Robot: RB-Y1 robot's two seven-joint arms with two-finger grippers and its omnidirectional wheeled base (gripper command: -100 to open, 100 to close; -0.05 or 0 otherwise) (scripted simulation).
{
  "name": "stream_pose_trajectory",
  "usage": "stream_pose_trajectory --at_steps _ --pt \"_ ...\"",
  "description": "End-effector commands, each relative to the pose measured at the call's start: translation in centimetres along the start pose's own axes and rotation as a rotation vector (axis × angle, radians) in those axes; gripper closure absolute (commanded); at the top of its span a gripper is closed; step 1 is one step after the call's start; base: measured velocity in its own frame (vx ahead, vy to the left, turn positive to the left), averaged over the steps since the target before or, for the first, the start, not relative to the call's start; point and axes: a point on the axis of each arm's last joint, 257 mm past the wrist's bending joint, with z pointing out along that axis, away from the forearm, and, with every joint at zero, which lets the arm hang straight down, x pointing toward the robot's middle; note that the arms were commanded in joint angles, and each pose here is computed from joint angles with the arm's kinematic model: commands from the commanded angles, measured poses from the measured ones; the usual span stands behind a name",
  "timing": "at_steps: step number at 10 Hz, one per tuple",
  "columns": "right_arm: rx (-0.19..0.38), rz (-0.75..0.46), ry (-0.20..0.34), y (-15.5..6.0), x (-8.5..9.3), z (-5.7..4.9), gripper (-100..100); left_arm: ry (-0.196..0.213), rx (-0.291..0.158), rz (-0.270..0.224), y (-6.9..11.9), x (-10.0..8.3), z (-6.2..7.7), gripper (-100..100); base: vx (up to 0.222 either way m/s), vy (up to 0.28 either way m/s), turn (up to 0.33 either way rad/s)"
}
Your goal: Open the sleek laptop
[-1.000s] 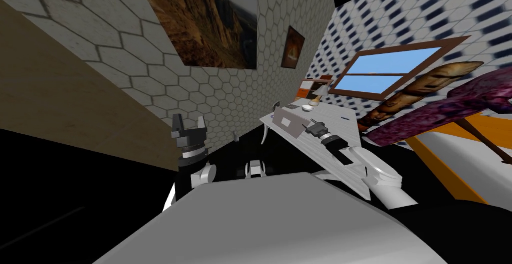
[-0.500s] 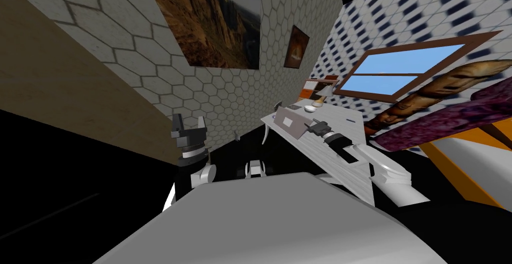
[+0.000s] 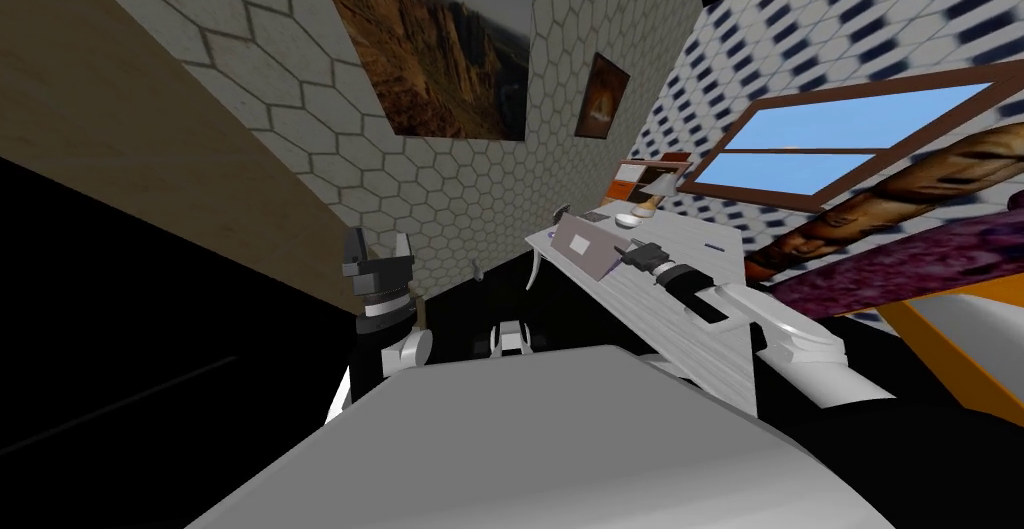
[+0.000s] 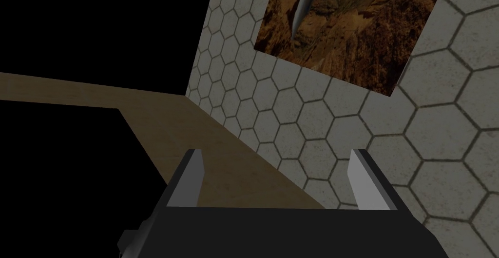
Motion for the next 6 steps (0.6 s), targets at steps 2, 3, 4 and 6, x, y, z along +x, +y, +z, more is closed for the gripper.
stream_pose_trajectory --at_steps 2,3,4,6 --pt "0.011 0.082 0.060 -1.8 1.4 0.0 100 0.000 0.000 0.000 0.0 0.0 0.0 0 -0.015 -0.026 0.078" --pt "0.020 0.105 0.082 -2.7 1.9 0.0 100 0.000 0.000 0.000 0.0 0.0 0.0 0 -0.029 -0.029 0.177" --pt "0.018 0.121 0.082 -2.8 1.8 0.0 100 0.000 0.000 0.000 0.0 0.0 0.0 0 -0.020 -0.028 0.060" --pt "0.018 0.153 0.090 -2.9 2.0 -0.1 100 0.000 0.000 0.000 0.0 0.0 0.0 0 -0.009 -0.030 0.032"
